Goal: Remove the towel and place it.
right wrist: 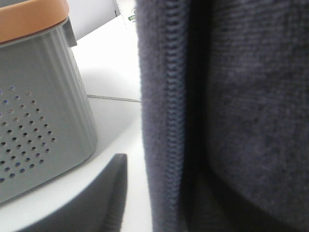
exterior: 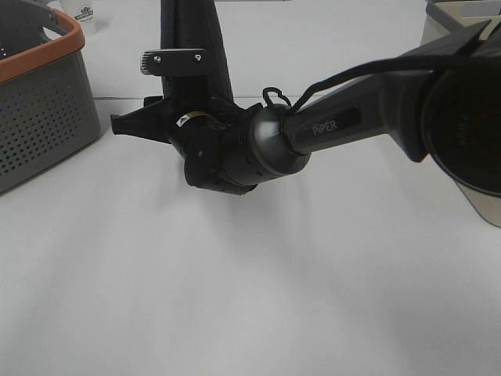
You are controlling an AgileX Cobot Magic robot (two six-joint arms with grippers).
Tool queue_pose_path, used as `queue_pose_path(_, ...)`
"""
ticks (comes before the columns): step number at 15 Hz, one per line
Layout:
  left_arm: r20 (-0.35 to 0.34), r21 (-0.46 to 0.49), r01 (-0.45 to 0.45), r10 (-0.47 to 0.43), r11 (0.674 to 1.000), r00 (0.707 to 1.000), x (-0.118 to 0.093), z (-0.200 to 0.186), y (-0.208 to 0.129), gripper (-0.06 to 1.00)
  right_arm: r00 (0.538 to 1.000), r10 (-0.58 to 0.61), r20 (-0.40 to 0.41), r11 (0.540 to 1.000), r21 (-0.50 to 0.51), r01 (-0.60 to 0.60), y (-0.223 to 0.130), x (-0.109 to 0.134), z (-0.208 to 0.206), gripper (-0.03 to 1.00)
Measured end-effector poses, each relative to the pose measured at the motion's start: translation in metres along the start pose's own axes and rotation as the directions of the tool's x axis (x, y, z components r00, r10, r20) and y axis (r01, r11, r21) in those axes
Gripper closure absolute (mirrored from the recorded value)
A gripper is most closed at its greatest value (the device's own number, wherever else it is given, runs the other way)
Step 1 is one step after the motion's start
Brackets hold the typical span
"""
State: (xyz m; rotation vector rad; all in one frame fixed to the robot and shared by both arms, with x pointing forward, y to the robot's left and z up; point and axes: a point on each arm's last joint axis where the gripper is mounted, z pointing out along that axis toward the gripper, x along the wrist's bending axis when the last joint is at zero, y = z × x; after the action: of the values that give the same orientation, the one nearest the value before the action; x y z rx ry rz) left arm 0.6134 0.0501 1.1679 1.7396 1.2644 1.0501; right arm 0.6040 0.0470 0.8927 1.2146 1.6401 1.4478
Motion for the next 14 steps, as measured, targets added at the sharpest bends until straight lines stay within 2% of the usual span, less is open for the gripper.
queue_pose_path(1,0.000,0.000,0.000,0.000,1.000,1.000,0.000,0.000,0.000,0.94,1.000,0.003,-0.006,1.000,0.026,-0.003,-0.002,0.001,0.000,0.67)
queue_pose_path(2,0.000,0.000,0.000,0.000,1.000,1.000,0.000,0.000,0.000,0.94,1.000,0.010,-0.017,0.997,0.072,-0.009,-0.006,0.002,0.000,0.89)
queue_pose_path(3,0.000,0.000,0.000,0.000,1.000,1.000,0.000,0.000,0.000,0.94,0.999,0.028,-0.021,0.993,0.114,-0.025,-0.007,0.003,-0.001,0.94)
queue_pose_path(5,0.001,-0.001,0.000,0.000,1.000,1.000,0.000,0.000,0.000,0.94,0.999,0.025,-0.033,0.989,0.148,-0.020,0.001,0.005,-0.005,0.95)
queue_pose_path(7,0.005,-0.007,0.000,0.000,1.000,1.000,0.000,0.000,0.001,0.94,0.997,-0.023,-0.074,0.982,0.186,0.036,0.013,0.009,-0.010,0.95)
queue_pose_path(9,0.002,-0.017,0.014,-0.014,1.000,1.000,0.007,0.003,0.002,0.94,0.984,-0.078,-0.158,0.967,0.227,0.113,0.035,0.017,-0.021,0.95)
queue_pose_path(10,-0.005,-0.008,0.042,-0.042,0.999,0.999,0.016,0.005,0.003,0.94,0.971,-0.112,-0.213,0.959,0.232,0.162,0.050,0.021,-0.028,0.95)
queue_pose_path(11,0.005,-0.007,0.108,-0.108,0.994,0.994,0.040,0.004,0.008,0.94,0.942,-0.175,-0.288,0.936,0.248,0.249,0.063,0.021,-0.046,0.95)
queue_pose_path(12,0.013,-0.016,0.128,-0.128,0.992,0.992,0.048,0.001,0.011,0.94,0.937,-0.178,-0.300,0.927,0.269,0.262,0.061,0.019,-0.051,0.95)
queue_pose_path(14,0.038,-0.023,0.200,-0.199,0.979,0.979,0.074,-0.007,0.019,0.94,0.917,-0.140,-0.373,0.879,0.381,0.289,0.061,0.001,-0.070,0.95)
